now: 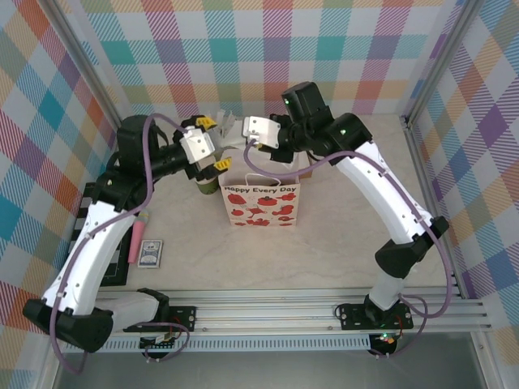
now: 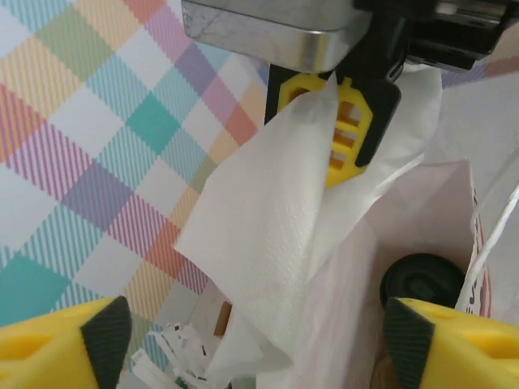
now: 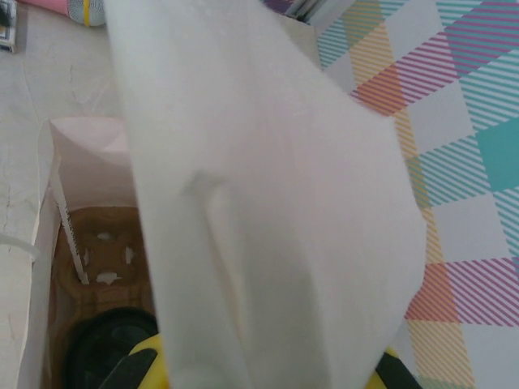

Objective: Pack the takeout coffee

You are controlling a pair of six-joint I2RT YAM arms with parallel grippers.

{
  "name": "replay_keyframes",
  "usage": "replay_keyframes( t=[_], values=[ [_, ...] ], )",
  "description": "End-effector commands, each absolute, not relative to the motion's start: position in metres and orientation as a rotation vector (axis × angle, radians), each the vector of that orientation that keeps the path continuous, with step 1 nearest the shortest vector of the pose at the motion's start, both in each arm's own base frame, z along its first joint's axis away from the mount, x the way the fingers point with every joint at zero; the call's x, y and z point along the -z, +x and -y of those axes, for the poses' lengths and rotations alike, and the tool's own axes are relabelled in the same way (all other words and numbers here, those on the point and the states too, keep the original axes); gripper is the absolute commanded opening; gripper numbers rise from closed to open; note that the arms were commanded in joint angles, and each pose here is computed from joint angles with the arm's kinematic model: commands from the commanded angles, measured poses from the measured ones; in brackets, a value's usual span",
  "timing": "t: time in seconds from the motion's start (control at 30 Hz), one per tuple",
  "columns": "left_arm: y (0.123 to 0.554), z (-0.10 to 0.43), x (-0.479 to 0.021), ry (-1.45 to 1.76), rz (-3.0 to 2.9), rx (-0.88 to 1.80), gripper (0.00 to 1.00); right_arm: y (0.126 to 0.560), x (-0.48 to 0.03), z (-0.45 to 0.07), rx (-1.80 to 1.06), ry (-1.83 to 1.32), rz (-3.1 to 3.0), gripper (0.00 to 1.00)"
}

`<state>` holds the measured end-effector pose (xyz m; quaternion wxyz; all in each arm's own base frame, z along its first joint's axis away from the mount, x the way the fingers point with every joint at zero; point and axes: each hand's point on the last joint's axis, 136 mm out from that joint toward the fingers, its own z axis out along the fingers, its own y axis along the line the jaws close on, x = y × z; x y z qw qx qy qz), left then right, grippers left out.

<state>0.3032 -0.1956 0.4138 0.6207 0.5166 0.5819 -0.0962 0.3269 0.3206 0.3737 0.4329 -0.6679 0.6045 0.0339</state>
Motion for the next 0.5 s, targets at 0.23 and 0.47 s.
replay_keyframes(
  t=[0.23,0.47],
  values=[
    [0.358,0.115,-0.417,-0.034,-1.743,0.484,1.0,0.303,-0.321,-0.306,-0.206,-1.713,-1.908,0.02],
    [0.349,0.106,-0.351,-0.351,-1.986,0.579,1.0,0.305,-0.301,-0.306,-0.21,-1.699,-2.016,0.04]
  ],
)
